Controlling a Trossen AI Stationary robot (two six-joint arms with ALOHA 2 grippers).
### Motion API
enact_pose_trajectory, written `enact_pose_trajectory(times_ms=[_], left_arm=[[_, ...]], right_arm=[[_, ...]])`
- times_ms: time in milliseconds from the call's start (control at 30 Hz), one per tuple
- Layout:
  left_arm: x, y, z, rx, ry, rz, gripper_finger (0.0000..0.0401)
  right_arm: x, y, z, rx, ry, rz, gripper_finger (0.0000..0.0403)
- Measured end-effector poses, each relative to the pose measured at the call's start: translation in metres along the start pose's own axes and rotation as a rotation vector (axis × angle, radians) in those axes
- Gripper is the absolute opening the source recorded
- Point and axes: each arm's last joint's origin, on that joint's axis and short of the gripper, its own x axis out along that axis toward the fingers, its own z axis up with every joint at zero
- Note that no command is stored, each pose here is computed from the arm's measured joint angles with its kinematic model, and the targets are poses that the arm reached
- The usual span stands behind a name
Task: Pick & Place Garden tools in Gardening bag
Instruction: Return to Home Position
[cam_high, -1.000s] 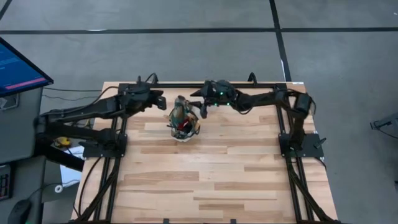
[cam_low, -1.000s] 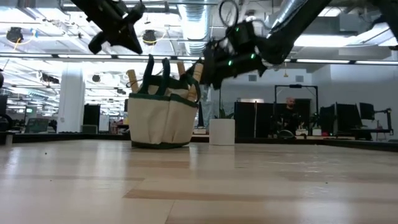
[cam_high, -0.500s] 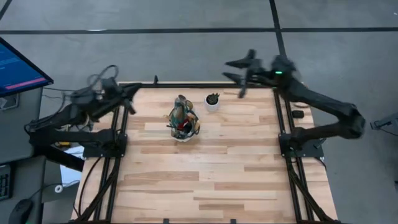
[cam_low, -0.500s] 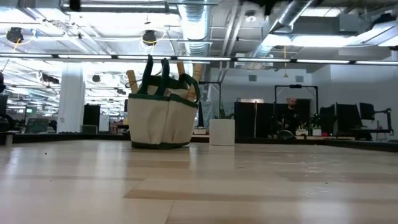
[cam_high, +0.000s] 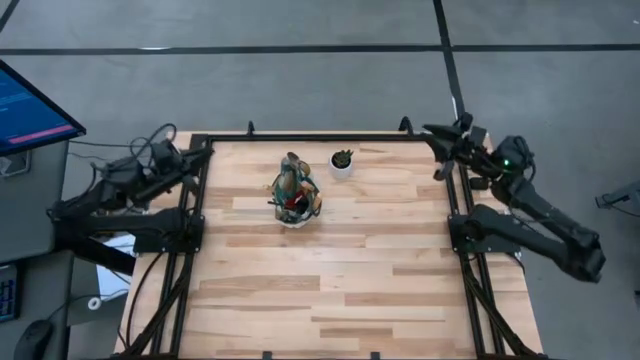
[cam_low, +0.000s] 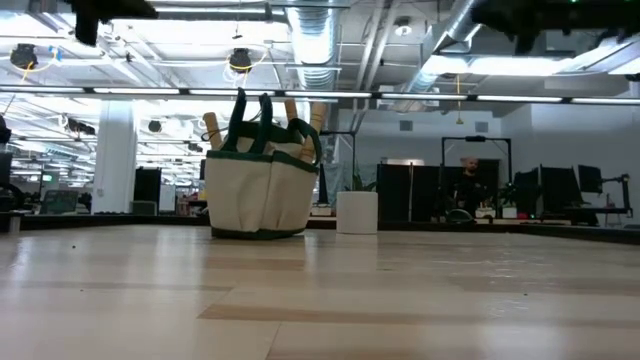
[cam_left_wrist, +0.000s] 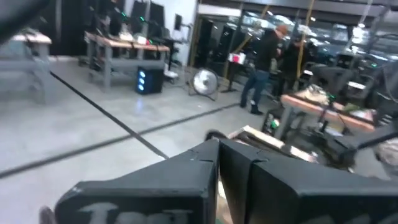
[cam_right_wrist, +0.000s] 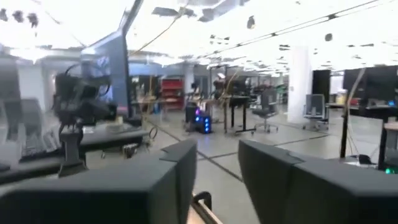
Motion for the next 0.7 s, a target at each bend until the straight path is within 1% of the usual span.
enact_pose_trajectory(times_ms=[100,200,233,400,467,533,633,700], left_arm=[[0.000,0.002,-0.022,-0.037,0.021,-0.063,0.0001],[-0.001,0.005,-0.042,-0.074,0.039,-0.126,0.0001],[-0.001,0.006,-0.048,-0.079,0.042,-0.139,0.0001],[-0.006,0.014,-0.068,-0.099,0.016,-0.155,0.0001],[-0.005,0.014,-0.073,-0.086,0.044,-0.157,0.0001],[-0.002,0.011,-0.074,-0.081,0.052,-0.189,0.0001],[-0.002,0.011,-0.081,-0.069,0.083,-0.230,0.0001],[-0.001,0.010,-0.084,-0.068,0.084,-0.239,0.0001]], right_arm=[[-0.015,0.000,-0.018,0.037,0.003,-0.022,0.0068],[-0.027,0.002,-0.034,0.048,0.001,0.004,0.0019],[-0.030,0.002,-0.039,0.062,0.001,0.011,0.0010],[-0.041,0.004,-0.063,0.154,0.011,0.006,0.0007],[-0.045,0.005,-0.072,0.164,0.013,0.014,0.0002],[-0.048,0.005,-0.080,0.179,-0.001,0.030,0.0003],[-0.053,0.007,-0.093,0.173,-0.032,0.063,0.0001],[-0.055,0.007,-0.104,0.184,-0.048,0.072,0.0001]])
